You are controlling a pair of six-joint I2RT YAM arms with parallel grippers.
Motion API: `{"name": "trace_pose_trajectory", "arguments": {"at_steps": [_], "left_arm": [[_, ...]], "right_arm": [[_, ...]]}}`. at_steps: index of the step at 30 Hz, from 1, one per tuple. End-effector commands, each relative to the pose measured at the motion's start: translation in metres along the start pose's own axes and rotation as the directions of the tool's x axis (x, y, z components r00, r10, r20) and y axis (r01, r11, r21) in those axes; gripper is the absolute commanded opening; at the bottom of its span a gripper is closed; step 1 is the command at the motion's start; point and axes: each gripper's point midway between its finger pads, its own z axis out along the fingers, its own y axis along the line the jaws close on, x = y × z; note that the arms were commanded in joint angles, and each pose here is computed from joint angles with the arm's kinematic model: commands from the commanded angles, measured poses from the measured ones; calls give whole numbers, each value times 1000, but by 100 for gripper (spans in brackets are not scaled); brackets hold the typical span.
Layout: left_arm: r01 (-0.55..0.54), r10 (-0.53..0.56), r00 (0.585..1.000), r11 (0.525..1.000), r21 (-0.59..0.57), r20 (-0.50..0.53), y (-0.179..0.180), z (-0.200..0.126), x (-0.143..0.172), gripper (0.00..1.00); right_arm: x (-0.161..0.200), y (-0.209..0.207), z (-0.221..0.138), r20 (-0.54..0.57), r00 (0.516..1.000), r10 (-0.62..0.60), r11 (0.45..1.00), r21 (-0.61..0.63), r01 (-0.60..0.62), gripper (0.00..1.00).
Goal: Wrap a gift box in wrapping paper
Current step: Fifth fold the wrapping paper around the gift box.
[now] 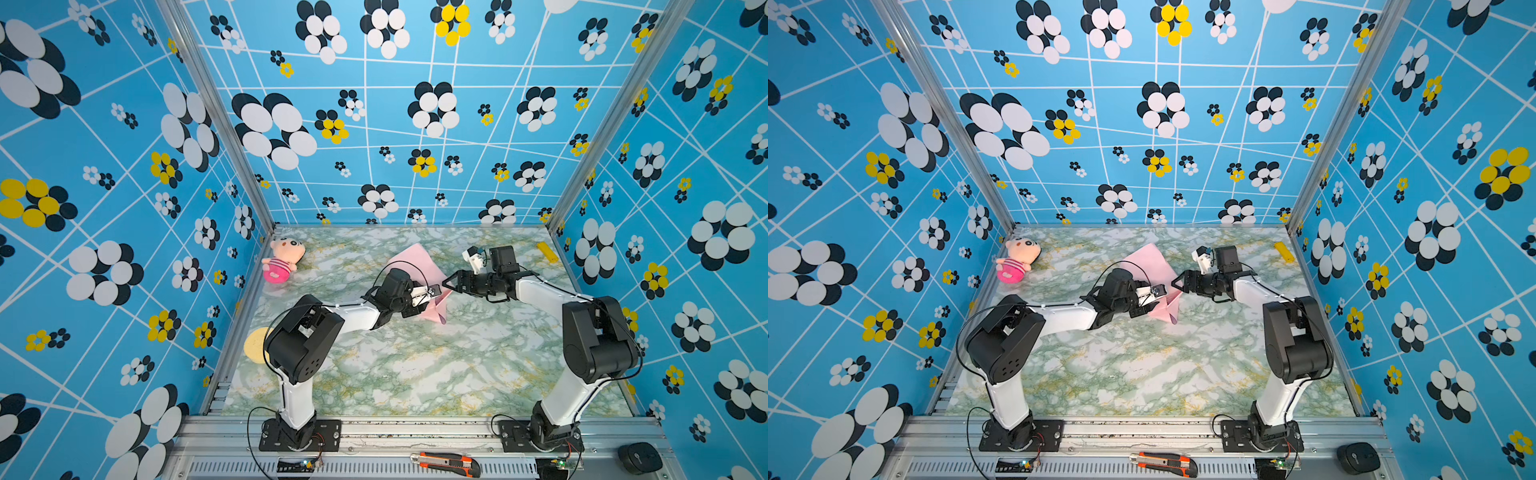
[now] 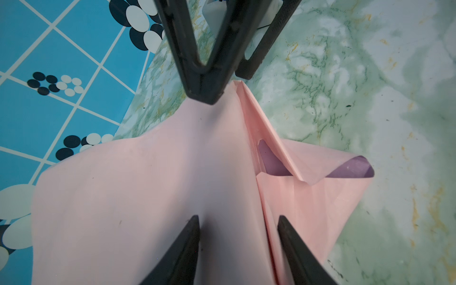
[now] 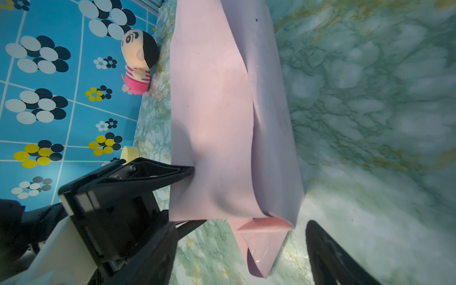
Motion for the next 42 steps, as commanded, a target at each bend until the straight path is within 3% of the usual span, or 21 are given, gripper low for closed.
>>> {"name": "trace_pose_trajectory", "arguments": {"at_steps": [1, 12, 23, 38, 42], "left_arm": [[63, -47, 993, 987, 150, -109, -42, 4, 34, 51], [62, -45, 993, 986, 152, -113, -42, 5, 34, 51], [58, -40, 992, 987, 152, -118, -43, 4, 35, 51], [58, -40, 992, 988, 143, -119, -43, 4, 35, 51], [56, -38, 992, 988, 146, -122, -44, 4, 36, 51]], "right_arm": [[-2, 5, 13, -10, 1000, -21, 999, -29, 21, 83], [2, 28, 14, -4, 999, -32, 996, -84, 32, 69], [8, 26, 30, 60, 998, 20, 998, -62, -16, 65], [53, 10, 35, 137, 982, 128, 991, 19, -132, 29], [54, 12, 39, 150, 978, 146, 989, 0, -148, 33]]}}
